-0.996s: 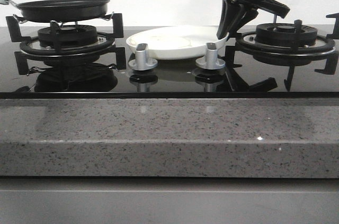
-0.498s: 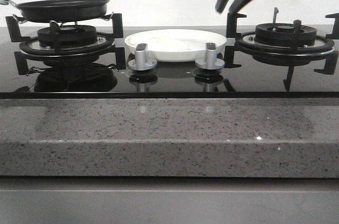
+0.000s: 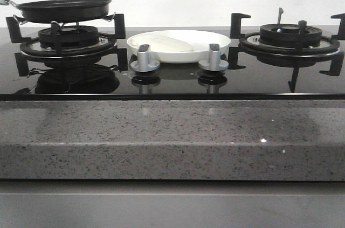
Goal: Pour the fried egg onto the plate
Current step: 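Open the right gripper and raise it away from the plate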
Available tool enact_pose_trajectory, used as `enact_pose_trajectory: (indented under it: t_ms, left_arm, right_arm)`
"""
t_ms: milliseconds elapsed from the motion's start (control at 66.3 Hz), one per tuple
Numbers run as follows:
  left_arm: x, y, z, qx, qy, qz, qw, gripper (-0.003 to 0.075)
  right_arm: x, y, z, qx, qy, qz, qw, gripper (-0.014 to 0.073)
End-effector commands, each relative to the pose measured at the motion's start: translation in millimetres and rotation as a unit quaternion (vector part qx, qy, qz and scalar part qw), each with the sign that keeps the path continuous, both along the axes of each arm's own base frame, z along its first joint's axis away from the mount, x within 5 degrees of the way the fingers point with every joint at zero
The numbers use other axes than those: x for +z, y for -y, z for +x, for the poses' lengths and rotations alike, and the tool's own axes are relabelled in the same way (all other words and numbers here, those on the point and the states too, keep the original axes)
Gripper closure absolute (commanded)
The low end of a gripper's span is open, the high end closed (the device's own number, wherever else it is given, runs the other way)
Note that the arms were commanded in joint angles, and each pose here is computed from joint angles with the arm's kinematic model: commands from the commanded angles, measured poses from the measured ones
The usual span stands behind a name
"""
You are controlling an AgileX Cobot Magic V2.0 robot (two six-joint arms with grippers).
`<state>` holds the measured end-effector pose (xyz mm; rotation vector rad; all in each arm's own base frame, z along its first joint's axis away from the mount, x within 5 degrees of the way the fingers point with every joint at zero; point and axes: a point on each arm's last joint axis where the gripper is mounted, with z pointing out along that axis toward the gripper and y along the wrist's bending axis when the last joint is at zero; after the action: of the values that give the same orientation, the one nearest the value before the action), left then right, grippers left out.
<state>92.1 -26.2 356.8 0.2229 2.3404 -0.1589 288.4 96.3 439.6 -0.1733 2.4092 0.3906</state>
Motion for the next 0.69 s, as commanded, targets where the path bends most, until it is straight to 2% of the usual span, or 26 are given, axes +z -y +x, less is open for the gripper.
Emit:
enact_pose_trajectory:
  t_ms: [0, 181, 347, 679]
  left_arm:
    - [11.1, 1.9, 2.8, -0.003, 0.041, -0.016, 0.999, 0.028]
    - [11.1, 1.9, 2.8, -0.003, 0.041, -0.016, 0.999, 0.028]
    - [11.1, 1.9, 2.8, -0.003, 0.041, -0.016, 0.999, 0.028]
    - [11.1, 1.9, 2.8, -0.003, 0.041, -0.016, 0.999, 0.028]
  right_arm:
    - [22.7, 14.8, -41.5, -0.007, 0.084, 0.01, 0.996, 0.0351]
    - [6.1, 37.0, -100.9, -0.018, 0.104, -0.015, 0.994, 0.0351]
    - [-15.5, 49.8, -143.3, -0.019, 0.106, -0.018, 0.994, 0.0351]
    - [-56.0, 64.5, -195.2, -0.018, 0.103, -0.019, 0.994, 0.0351]
